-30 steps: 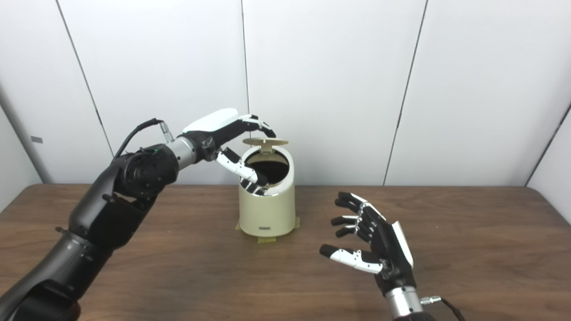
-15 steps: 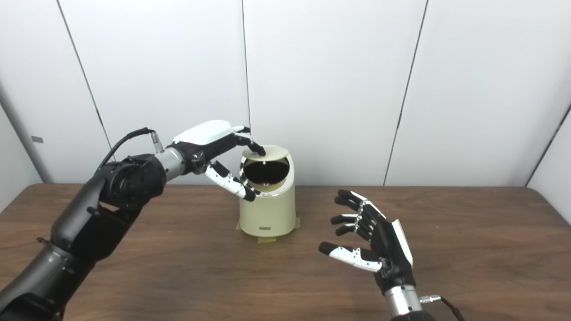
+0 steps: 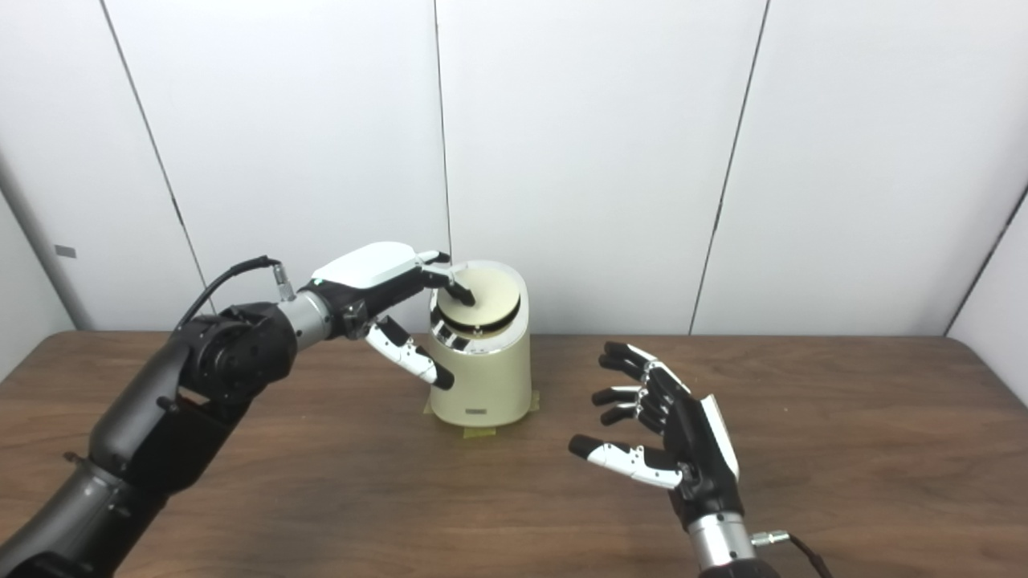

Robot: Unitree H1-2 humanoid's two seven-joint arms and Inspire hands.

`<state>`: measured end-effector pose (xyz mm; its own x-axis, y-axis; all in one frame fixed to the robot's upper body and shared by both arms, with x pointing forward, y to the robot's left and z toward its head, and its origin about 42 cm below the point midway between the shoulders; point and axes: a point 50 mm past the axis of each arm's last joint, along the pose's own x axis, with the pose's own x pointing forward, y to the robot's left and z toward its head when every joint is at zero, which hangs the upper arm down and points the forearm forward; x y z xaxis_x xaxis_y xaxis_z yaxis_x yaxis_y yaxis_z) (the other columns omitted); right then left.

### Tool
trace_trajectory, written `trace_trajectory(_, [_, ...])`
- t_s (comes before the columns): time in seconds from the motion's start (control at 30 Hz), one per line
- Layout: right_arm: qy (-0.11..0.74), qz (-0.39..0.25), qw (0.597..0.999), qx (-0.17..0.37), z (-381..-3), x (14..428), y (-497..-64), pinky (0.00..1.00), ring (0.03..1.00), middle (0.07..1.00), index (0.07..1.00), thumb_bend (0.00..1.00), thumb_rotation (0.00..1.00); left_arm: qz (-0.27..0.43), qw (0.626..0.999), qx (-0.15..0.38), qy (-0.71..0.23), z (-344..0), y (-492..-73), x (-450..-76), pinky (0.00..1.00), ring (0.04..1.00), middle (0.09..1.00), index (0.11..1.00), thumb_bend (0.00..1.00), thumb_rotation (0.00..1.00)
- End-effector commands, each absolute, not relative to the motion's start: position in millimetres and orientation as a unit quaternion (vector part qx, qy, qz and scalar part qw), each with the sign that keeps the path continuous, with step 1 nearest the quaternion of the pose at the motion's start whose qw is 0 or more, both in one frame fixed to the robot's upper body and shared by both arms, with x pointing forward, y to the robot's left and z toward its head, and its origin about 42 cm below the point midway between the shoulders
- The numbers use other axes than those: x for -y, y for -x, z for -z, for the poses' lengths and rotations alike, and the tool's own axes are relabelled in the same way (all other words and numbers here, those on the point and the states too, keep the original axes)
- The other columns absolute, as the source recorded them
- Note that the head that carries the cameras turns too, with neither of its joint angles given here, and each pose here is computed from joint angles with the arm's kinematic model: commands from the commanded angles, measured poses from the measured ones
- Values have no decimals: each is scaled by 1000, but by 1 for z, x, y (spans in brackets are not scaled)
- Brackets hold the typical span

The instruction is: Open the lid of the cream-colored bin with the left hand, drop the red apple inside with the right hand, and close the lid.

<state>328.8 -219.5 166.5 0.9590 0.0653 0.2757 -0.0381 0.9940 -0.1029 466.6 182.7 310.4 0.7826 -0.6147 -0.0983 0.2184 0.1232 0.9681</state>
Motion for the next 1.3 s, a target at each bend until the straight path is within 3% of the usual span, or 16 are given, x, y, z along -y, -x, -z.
trace_trajectory(0.0, [42, -32, 981, 186, -191, 215, -334, 507, 612, 780, 771, 751, 214, 270, 713, 215, -610, -329, -464, -174, 1000, 1000, 845, 824, 1000, 451])
trace_trajectory(0.13, [48, -32, 981, 186, -191, 215, -334, 502, 604, 777, 770, 748, 220, 264, 690, 249, -626, -319, -458, -169, 1000, 1000, 920, 903, 1000, 452])
trace_trajectory(0.3, [46, -33, 982, 183, -192, 215, -333, 498, 599, 775, 768, 750, 215, 254, 630, 288, -675, -304, -447, -157, 1000, 1000, 997, 990, 1000, 479])
trace_trajectory(0.43, [46, -33, 982, 182, -192, 216, -333, 490, 595, 772, 767, 757, 223, 254, 562, 294, -730, -296, -442, -150, 1000, 1000, 993, 984, 1000, 499])
trace_trajectory(0.6, [51, -32, 981, 184, -193, 216, -332, 480, 590, 763, 762, 751, 218, 262, 528, 269, -762, -290, -440, -147, 1000, 1000, 930, 906, 1000, 473])
trace_trajectory(0.93, [58, -32, 980, 185, -193, 218, -332, 474, 591, 759, 762, 741, 248, 284, 512, 215, -782, -286, -438, -148, 1000, 1000, 812, 775, 1000, 504])
trace_trajectory(1.27, [64, -29, 981, 181, -192, 218, -332, 477, 598, 754, 756, 745, 270, 270, 539, 187, -776, -297, -437, -155, 1000, 991, 798, 768, 1000, 497])
